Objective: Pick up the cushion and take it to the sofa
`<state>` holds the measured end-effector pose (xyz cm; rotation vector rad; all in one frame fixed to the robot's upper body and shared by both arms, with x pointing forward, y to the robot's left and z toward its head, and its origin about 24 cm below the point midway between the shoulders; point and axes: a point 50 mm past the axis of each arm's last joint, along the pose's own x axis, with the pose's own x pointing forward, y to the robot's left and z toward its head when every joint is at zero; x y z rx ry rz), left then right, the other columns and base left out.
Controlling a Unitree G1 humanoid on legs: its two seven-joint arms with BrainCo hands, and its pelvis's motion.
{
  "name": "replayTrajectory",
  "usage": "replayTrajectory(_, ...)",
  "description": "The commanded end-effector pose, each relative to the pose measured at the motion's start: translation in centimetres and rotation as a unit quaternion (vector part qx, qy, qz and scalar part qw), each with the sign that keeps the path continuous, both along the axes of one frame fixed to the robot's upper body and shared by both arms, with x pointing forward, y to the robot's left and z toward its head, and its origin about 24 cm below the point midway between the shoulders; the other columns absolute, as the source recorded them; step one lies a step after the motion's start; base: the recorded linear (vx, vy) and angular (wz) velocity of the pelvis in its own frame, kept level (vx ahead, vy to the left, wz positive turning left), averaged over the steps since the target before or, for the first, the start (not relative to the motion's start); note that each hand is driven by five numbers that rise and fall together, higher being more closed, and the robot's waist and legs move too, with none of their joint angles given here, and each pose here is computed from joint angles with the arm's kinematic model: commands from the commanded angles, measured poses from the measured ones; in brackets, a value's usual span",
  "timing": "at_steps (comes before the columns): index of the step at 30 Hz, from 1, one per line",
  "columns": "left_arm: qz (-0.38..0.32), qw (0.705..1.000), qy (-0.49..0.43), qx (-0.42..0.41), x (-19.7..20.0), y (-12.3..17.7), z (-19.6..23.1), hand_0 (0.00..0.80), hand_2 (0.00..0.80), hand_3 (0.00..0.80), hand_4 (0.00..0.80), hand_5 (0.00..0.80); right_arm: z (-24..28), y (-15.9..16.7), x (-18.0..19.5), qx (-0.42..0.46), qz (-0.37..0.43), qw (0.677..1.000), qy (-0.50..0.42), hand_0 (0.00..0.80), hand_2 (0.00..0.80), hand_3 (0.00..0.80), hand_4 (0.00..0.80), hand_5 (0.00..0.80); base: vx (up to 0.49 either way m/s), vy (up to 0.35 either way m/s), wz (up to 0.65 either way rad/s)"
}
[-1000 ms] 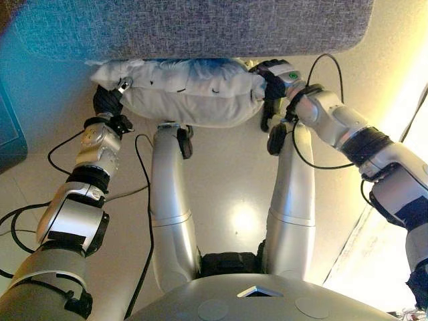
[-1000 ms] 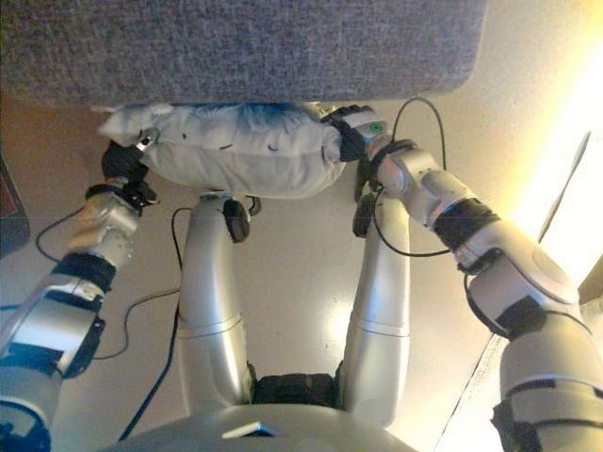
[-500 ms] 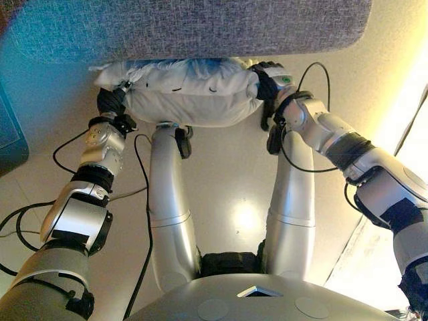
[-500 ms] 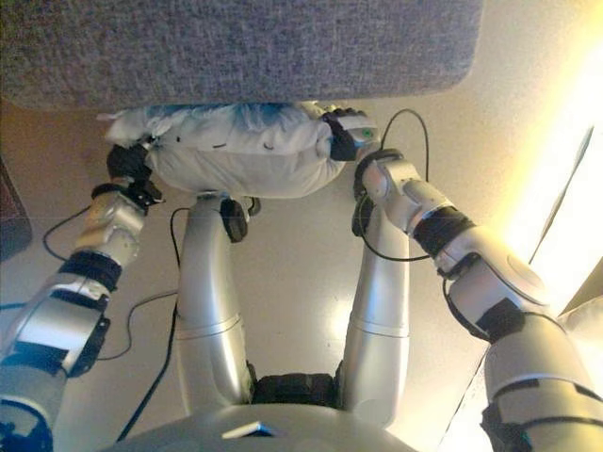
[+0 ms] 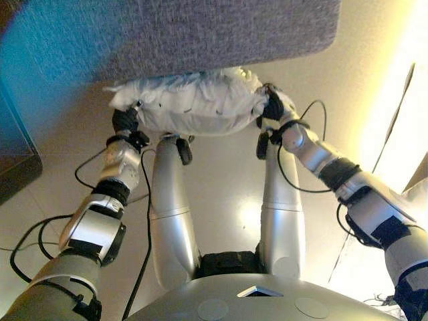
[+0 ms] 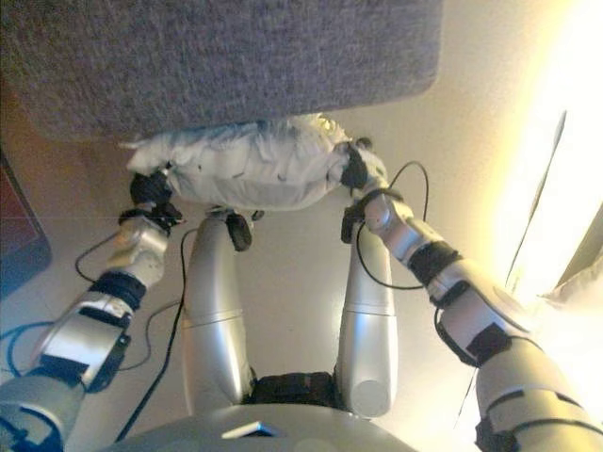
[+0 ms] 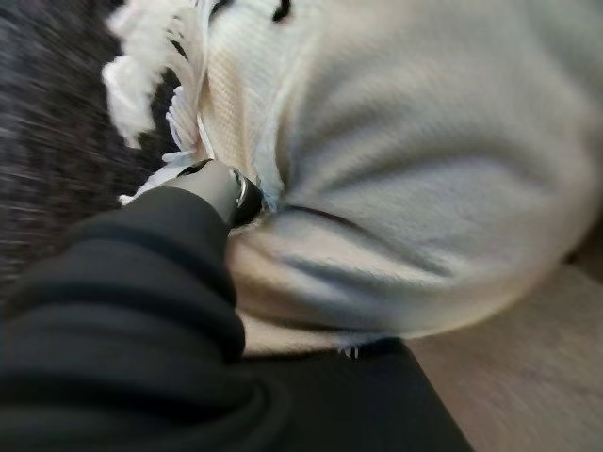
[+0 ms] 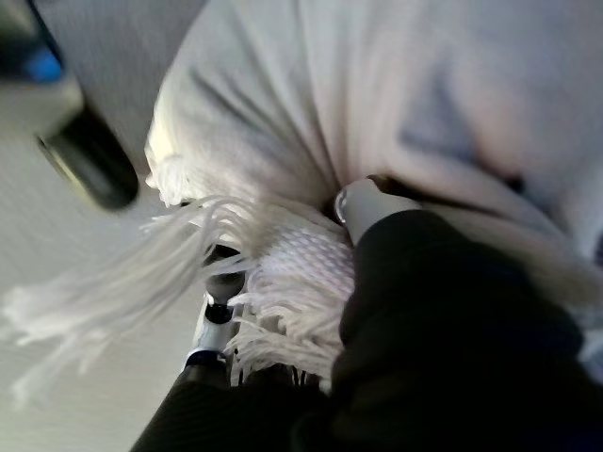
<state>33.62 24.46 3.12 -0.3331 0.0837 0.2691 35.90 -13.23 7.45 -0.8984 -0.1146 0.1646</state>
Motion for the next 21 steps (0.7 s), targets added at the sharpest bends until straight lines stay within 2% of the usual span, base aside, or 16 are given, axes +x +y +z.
replayTrajectory(1,-0.089,0.967,-0.237,-0.004,1.7,-4.7,8.1,0.8,0.8,0.8,0.8,0.8,7.2,1.4,-0.3,0.113,0.066,0.98,-0.151,0.8,0.8,0.8,0.8,0.8,0.069,-0.021,-0.07)
replayTrajectory(13,-0.128,0.976,-0.174,0.001,-0.6,-5.2,4.5,0.8,0.8,0.8,0.8,0.8,4.1,-0.4,-2.4,0.21,0.054,0.974,-0.068,0.8,0.8,0.8,0.8,0.8,0.079,-0.051,0.05)
replayTrajectory(18,-0.135,0.982,-0.134,-0.012,-2.2,-5.3,2.0,0.8,0.8,0.8,0.8,0.8,1.5,-1.8,-3.8,0.233,0.032,0.972,-0.028,0.8,0.8,0.8,0.8,0.8,0.101,-0.05,-0.01)
replayTrajectory(21,-0.128,0.988,-0.09,-0.019,-4.2,-4.3,-0.6,0.8,0.8,0.8,0.8,0.8,-1.1,-3.2,-5.7,0.259,0.012,0.966,0.009,0.8,0.8,0.8,0.8,0.8,0.189,-0.037,-0.13)
